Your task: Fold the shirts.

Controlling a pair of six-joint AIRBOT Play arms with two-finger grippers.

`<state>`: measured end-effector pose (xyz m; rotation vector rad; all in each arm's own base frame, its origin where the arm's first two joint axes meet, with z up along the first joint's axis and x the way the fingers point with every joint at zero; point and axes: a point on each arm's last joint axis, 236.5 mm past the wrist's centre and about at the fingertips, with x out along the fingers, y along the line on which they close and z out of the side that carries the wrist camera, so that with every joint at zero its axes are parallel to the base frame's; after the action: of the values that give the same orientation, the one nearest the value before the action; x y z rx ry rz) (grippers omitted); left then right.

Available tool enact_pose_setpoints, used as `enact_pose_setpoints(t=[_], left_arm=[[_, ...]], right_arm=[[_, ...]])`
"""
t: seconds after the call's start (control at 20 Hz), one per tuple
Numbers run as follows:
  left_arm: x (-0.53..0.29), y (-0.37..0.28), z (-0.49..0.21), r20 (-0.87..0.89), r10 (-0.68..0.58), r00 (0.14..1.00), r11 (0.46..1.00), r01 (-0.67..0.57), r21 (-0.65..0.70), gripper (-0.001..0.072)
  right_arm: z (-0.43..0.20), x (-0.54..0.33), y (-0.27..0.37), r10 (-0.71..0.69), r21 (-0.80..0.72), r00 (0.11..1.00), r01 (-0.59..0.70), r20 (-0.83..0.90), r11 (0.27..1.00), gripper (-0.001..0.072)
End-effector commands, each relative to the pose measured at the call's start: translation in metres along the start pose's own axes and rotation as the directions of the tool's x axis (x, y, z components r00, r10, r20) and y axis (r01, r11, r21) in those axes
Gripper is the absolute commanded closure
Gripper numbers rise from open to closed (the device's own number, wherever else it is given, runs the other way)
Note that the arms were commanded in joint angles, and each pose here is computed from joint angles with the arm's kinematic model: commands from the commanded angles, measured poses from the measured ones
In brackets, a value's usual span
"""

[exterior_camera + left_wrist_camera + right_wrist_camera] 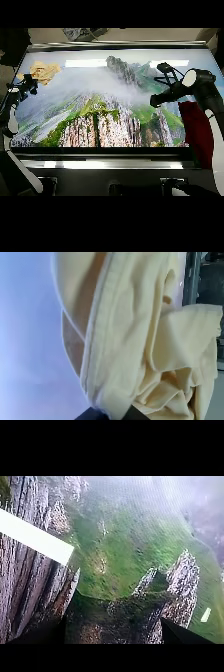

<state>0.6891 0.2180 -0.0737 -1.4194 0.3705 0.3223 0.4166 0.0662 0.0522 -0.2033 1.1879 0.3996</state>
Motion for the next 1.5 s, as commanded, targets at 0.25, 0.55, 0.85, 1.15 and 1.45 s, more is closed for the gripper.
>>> enact_pose_setpoints(t=[0.25, 0.55, 0.85, 1.15, 1.45], left_arm=[[-0.090, -0.172, -0.035, -0.125, -0.207, 0.970, 0.756, 0.239, 0.609, 0.0680], [-0.307, -0.347, -0.164, -0.350, -0.316, 0.882, 0.351, 0.451, 0.821, 0.0680], [-0.440, -0.273, -0.327, -0.591, 0.126, 0.797, 0.150, 0.573, 0.806, 0.0680], [-0.471, -0.210, -0.465, -0.741, 0.283, 0.608, 0.139, 0.739, 0.659, 0.0680], [-0.408, -0.086, -0.522, -0.654, 0.468, 0.595, 0.194, 0.652, 0.733, 0.0678]], right_arm=[[-0.004, -0.015, -0.025, -0.121, -0.075, 0.993, 0.120, -0.006, 0.990, 0.0031], [0.001, -0.099, -0.029, -0.243, -0.090, 0.958, 0.258, 0.151, 0.962, 0.0029], [-0.023, -0.189, -0.006, -0.289, -0.073, 0.912, 0.323, 0.291, 0.944, 0.0030], [-0.057, -0.225, 0.009, -0.304, -0.086, 0.903, 0.343, 0.303, 0.935, 0.0029], [-0.058, -0.205, 0.007, -0.280, -0.096, 0.930, 0.309, 0.238, 0.946, 0.0031]])
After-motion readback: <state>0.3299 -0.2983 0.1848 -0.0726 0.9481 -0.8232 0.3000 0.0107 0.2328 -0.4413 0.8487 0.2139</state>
